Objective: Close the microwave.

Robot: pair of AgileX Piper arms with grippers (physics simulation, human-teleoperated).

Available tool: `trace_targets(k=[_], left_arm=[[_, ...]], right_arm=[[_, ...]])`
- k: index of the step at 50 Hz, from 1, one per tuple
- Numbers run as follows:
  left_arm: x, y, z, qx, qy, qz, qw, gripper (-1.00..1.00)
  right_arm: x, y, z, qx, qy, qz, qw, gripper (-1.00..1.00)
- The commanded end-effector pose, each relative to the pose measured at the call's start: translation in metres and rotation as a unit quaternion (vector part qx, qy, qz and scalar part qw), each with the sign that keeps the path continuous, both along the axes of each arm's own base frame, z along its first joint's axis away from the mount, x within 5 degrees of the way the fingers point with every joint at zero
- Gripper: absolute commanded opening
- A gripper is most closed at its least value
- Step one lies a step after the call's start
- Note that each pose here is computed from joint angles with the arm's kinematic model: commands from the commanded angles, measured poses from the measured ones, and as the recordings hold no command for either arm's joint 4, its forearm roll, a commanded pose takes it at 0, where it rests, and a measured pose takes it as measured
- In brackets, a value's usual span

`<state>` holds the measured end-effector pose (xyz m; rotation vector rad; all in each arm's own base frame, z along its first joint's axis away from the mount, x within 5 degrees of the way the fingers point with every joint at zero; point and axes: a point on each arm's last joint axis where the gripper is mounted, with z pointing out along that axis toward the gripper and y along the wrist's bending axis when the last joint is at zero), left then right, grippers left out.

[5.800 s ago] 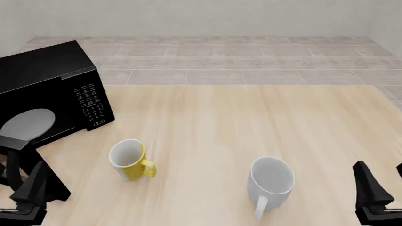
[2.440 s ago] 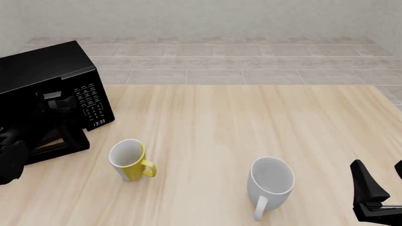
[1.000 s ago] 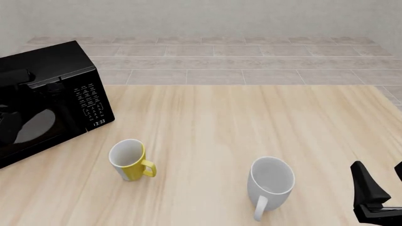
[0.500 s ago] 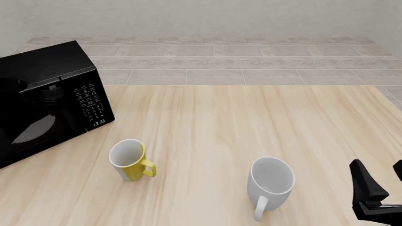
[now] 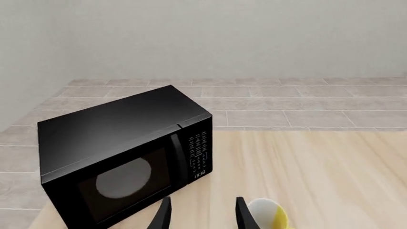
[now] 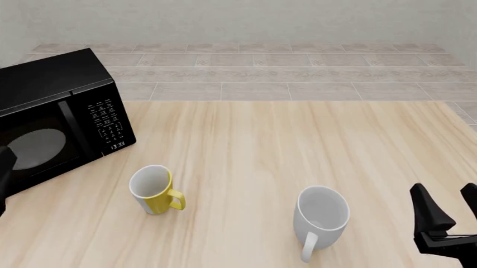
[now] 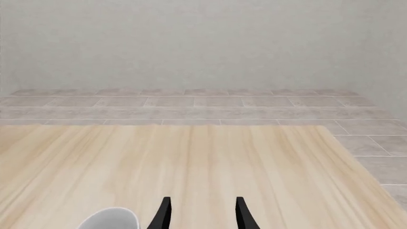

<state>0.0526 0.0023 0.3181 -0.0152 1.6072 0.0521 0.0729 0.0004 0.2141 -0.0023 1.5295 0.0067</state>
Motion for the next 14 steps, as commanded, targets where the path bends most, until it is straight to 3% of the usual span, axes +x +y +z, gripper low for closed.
trace_targets(k=[1, 5, 8, 13, 14], left_arm=[[-0.047, -0.003, 0.002, 0.010, -0.027, -0.039, 0.9988, 1.00], [-0.042, -0.004, -0.001, -0.003, -0.047, -0.092, 0.9947, 1.00], [-0.021, -0.008, -0.036, 0.020, -0.045, -0.118, 0.9918, 1.00], [-0.002, -0.013, -0.086, 0.029, -0.054, -0.122, 0.9906, 1.00], [-0.008, -0.011, -0.066, 0.030, -0.051, -0.121, 0.9909, 1.00]], right_arm=[[0.010, 0.001, 0.001, -0.003, 0.003, 0.003, 1.0000, 1.00], [0.008, 0.001, 0.001, -0.006, 0.000, 0.007, 1.0000, 1.00], [0.010, 0.001, 0.001, -0.006, 0.001, 0.008, 0.9999, 1.00], [0.007, 0.002, 0.001, -0.009, 0.001, 0.012, 0.9999, 1.00], [0.004, 0.002, 0.001, -0.008, -0.001, 0.012, 0.9999, 1.00]])
